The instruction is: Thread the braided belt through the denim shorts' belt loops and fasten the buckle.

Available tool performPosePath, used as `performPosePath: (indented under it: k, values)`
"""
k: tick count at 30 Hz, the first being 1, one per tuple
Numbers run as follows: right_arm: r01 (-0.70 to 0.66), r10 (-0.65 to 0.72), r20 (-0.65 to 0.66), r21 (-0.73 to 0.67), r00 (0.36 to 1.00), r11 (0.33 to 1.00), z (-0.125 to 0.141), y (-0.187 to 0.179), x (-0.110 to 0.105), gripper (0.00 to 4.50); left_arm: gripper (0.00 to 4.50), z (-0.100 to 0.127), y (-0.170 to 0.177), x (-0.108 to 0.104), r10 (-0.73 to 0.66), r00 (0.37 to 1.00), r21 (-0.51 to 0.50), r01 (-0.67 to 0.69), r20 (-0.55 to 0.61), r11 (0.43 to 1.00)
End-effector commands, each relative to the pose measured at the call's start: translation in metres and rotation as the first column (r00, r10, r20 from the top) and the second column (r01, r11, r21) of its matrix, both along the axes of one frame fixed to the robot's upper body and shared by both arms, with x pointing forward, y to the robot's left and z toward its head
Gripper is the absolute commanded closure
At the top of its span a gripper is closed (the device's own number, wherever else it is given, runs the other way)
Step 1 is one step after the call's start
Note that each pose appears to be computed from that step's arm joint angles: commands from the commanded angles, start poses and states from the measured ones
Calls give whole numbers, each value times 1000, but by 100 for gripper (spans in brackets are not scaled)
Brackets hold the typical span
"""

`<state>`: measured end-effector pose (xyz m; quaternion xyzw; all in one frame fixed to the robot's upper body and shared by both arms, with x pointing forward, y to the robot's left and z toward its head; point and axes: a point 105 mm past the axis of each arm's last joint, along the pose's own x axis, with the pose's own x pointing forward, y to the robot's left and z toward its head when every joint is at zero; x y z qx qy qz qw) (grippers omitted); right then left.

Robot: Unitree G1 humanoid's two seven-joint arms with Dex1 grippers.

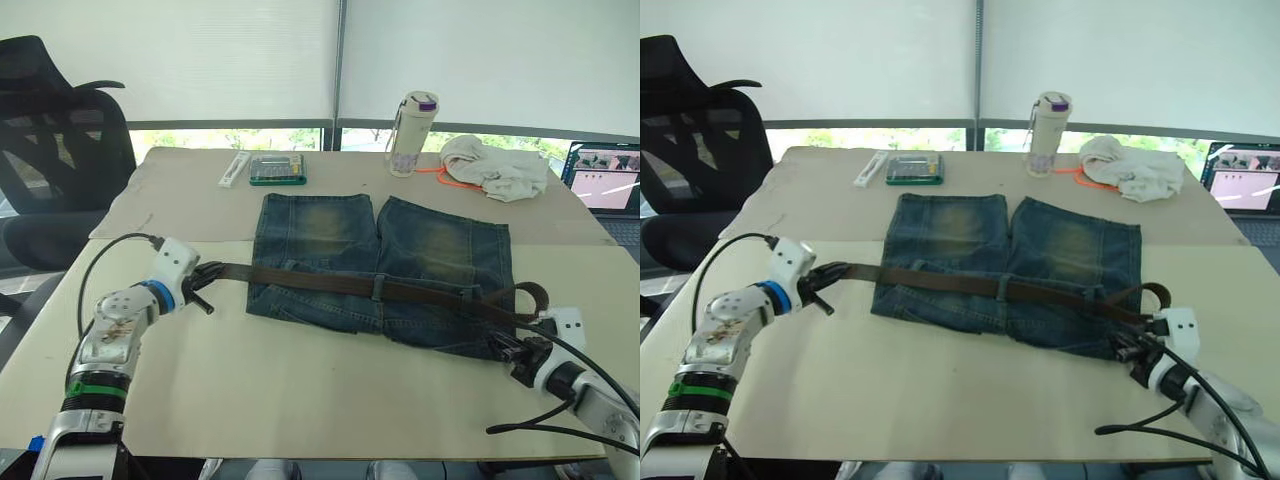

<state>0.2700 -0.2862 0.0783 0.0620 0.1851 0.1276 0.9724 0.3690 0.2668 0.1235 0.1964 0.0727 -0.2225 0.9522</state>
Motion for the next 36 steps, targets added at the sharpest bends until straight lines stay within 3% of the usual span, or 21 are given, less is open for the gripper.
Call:
performPosePath:
  k: [1, 9, 16, 23, 29, 31, 33, 36]
  values:
    - [61, -61, 7, -12, 998, 998, 4, -12, -3, 445, 450, 6, 30, -3, 94, 995, 58, -96, 30, 994]
    - [75, -75, -7, 0, 997, 997, 3, -11, -4, 445, 450, 12, 63, -14, 155, 986, 68, -159, 64, 985]
    - [84, -84, -19, 1, 996, 996, 0, -13, -6, 445, 450, 25, 90, -28, 213, 964, 11, -218, 158, 976]
    - [78, -78, -23, 8, 997, 997, -1, -11, -4, 445, 450, 31, 124, -39, 341, 910, 31, -357, 236, 933]
    - [82, -81, -26, 9, 996, 997, -2, -12, -4, 445, 450, 31, 152, -43, 467, 844, 78, -501, 262, 862]
    - [83, -83, -24, 9, 996, 996, -1, -13, -3, 445, 450, 33, 153, -42, 479, 836, 59, -511, 267, 858]
    - [73, -73, -6, 16, 997, 997, 1, -13, -3, 445, 450, 33, 140, -38, 424, 864, 53, -453, 270, 890]
    - [100, -100, 2, 6, 995, 995, 2, -19, -1, 445, 450, 35, 145, -36, 452, 844, 78, -492, 289, 867]
